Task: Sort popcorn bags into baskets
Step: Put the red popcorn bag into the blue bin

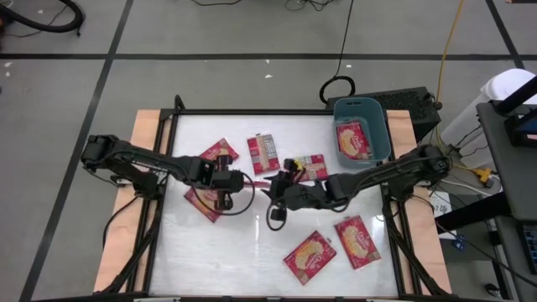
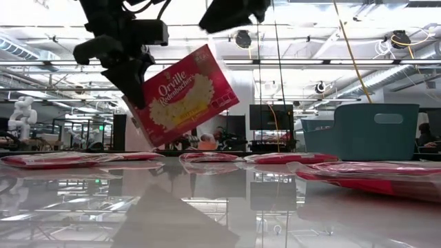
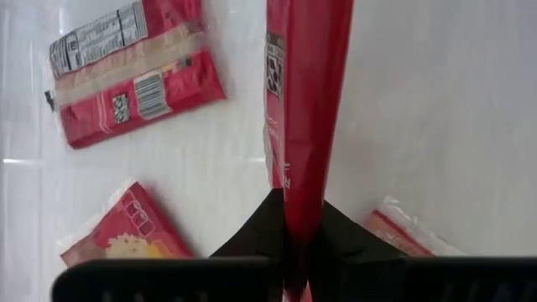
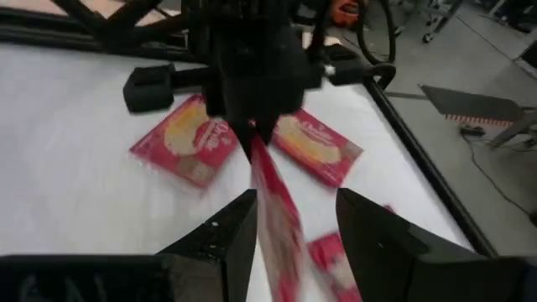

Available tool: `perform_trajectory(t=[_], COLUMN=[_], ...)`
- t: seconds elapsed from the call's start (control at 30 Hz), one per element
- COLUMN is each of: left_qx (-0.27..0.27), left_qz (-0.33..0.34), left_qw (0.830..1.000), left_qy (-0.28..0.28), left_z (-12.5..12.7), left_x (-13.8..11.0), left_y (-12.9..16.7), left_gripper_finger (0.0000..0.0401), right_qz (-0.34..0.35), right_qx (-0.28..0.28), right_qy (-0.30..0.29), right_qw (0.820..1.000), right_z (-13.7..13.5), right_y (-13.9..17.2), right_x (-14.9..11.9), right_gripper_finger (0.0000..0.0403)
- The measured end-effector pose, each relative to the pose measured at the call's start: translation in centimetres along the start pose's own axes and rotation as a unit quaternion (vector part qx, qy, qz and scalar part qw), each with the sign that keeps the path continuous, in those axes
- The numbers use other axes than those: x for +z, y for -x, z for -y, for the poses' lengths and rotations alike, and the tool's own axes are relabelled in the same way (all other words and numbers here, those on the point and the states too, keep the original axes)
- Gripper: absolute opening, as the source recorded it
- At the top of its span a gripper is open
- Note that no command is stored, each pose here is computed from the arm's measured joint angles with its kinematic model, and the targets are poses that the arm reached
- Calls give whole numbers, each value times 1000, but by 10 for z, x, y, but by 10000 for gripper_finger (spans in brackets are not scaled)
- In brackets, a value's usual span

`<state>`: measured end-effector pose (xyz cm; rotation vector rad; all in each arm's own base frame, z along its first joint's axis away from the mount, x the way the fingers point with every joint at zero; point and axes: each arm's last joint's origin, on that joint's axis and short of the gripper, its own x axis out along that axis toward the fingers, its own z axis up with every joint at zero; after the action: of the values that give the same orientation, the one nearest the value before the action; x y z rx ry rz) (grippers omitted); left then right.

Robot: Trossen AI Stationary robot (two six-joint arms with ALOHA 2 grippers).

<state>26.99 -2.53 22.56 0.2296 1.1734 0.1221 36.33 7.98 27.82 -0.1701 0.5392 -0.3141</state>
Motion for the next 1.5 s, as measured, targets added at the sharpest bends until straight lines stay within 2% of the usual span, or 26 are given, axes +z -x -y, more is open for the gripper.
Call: perform_trajectory(t=[0.13, 0.27, 0.57, 0.7, 0.83, 1.0, 1.1, 1.23, 1.37, 1.5], left_qx=[3, 2, 0, 1, 4, 4, 8, 43, 79, 96], left_qz=[-14, -32, -38, -37, -25, -16, -9, -2, 9, 35], left_qw=[1000, 999, 998, 998, 998, 999, 1000, 999, 993, 987], left_qy=[-19, -36, -58, -56, -51, -42, -20, 29, 92, 128], left_z=[1, 6, 13, 13, 13, 13, 13, 13, 14, 24], left_x=[1, 1, 1, 2, 4, 6, 7, 8, 8, 7], left_y=[-8, -17, -22, -22, -23, -23, -23, -22, -21, -22], left_gripper_finger=[24, 25, 25, 26, 26, 30, 54, 116, 176, 201], right_qz=[-25, -42, -60, -68, -73, -83, -93, -117, -139, -157], right_qx=[12, -16, 1, 1, 1, 29, 38, 36, 38, 41], right_qy=[18, 63, 69, 61, 60, 63, 58, 42, 22, 12], right_qw=[999, 997, 996, 996, 996, 994, 993, 992, 989, 987], right_z=[-6, -13, -16, -15, -17, -20, -20, -18, -24, -32], right_y=[-19, -34, -60, -63, -64, -63, -61, -55, -46, -29], right_x=[-12, -23, -39, -41, -46, -51, -52, -55, -58, -59], right_gripper_finger=[157, 157, 152, 120, 67, 10, 16, 24, 14, 11])
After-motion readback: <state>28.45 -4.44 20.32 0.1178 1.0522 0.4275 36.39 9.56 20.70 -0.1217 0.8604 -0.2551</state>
